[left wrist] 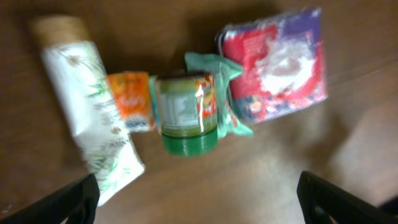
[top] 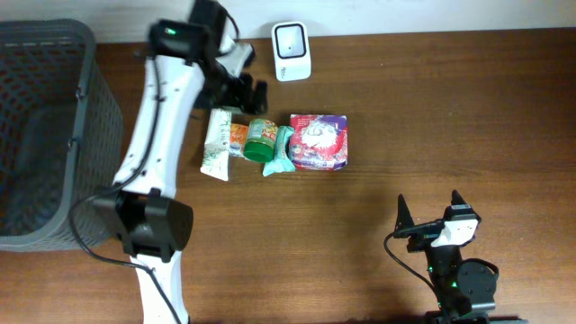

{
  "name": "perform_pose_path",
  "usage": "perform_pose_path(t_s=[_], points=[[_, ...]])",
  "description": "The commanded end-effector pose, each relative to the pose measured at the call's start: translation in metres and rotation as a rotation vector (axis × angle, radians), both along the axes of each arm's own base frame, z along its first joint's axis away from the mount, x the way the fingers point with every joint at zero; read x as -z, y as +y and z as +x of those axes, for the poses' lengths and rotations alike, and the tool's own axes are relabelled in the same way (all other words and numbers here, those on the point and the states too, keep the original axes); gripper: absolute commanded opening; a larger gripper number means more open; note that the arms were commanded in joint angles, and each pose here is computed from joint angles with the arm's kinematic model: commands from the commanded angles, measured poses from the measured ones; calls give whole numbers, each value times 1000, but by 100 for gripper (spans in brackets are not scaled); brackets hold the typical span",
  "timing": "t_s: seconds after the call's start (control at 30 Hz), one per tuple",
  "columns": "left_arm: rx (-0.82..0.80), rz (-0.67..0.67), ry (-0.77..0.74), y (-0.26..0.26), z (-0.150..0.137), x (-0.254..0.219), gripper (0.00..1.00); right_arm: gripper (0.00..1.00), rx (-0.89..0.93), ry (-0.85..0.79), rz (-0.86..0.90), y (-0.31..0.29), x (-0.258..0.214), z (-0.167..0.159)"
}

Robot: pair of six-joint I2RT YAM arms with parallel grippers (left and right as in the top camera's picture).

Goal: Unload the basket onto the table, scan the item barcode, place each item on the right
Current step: 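Carry the green-lidded jar and set it down beside the teal pack, then raise the right gripper and reach toward the purple-red wipes pack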

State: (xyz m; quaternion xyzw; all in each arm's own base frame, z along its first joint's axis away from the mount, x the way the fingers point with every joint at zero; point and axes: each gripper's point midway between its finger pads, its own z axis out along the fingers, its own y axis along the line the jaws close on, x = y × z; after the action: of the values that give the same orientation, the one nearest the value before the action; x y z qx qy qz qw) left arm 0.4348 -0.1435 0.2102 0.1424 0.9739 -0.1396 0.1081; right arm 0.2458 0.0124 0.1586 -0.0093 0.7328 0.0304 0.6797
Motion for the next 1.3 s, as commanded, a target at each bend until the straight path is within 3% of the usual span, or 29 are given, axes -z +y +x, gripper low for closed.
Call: perform_pose_path(t_s=[0.0,0.23,0.33,0.43,0.53,0.73,0.87,1.07,1.27], points=[[-32,-23,-91,16,-8,-56,99,99,6,6,10,-1,3,0],[-37,-65,-299,25,-39,-138,99,99,6,6,10,-1,3,0],[-49,-52,-365,36,-73,-167,99,99,6,6,10,-1,3,0],[-93,22,-317,57,-111,-157,99,99,6,6,10,-1,3,0],[-260,54,-249,93,-146,-140,99,99,6,6,10,-1,3,0],[-685,10,-362,171,-170,-164,99,98,6,6,10,-1,3,0],[-721,21,-329,179,-177,-159,99,98,-8,-3,12,2,1,0],[-721,21,-329,179,-177,-159,99,99,-623,-122,240,98,-49,-39],[-721,21,-329,179,-177,-159,99,99,-738,-335,286,106,-106,-64]])
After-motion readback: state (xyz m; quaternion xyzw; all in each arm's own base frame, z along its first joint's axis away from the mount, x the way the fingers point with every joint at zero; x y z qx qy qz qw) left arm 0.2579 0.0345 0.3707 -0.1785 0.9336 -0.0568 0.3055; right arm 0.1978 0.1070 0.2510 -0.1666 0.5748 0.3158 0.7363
